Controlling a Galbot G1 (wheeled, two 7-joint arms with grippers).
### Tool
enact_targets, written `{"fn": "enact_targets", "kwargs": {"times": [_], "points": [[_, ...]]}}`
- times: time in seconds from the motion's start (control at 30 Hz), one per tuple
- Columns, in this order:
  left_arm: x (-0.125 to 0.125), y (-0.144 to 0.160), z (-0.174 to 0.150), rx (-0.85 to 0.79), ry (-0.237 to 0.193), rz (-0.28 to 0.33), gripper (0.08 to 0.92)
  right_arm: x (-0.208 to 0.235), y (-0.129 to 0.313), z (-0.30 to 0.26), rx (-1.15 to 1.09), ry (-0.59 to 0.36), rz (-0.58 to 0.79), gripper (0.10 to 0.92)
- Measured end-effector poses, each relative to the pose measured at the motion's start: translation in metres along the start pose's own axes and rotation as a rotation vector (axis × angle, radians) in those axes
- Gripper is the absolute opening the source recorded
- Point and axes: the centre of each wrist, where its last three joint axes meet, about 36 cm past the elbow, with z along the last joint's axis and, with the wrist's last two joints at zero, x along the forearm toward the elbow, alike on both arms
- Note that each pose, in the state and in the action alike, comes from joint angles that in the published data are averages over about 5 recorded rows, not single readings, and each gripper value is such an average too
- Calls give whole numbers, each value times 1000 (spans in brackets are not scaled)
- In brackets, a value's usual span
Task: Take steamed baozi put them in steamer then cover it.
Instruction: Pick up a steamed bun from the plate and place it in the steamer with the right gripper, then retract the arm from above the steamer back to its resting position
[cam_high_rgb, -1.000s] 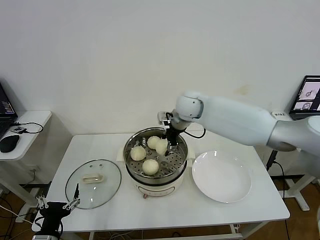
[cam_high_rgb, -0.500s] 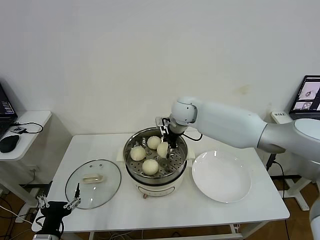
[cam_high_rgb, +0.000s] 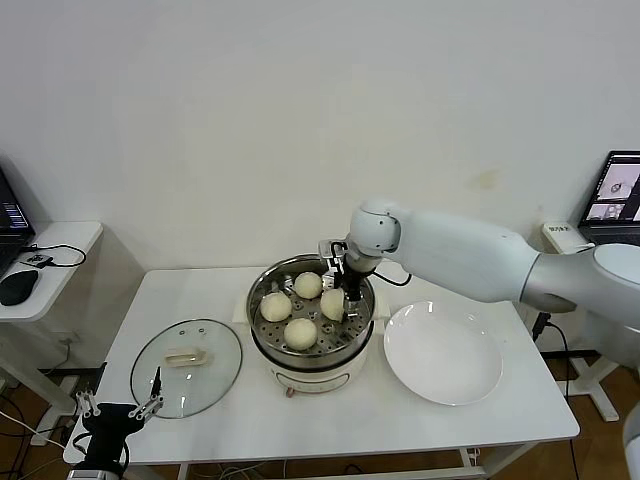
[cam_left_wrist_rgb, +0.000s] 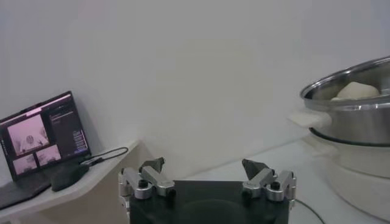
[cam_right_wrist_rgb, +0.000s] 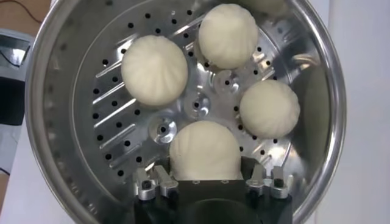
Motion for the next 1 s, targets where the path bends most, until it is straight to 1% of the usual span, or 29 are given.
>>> {"fn": "enact_targets", "kwargs": {"times": [0.37, 0.57, 0.7, 0.83, 1.0], "points": [[-3, 1, -1, -4, -5, 2, 823, 38, -3, 15, 10, -42, 63, 823], [-6, 5, -3, -4, -6, -5, 823, 58, 7, 28, -33, -108, 138, 823], [-6, 4, -3, 0, -5, -5, 823, 60, 24, 40, -86, -201, 233, 823], [-7, 2, -3, 4, -9, -5, 823, 50, 51, 55, -152, -336, 362, 823], [-7, 0, -3, 6, -9, -4, 823, 25, 94, 80, -267, -511, 528, 823]]}}
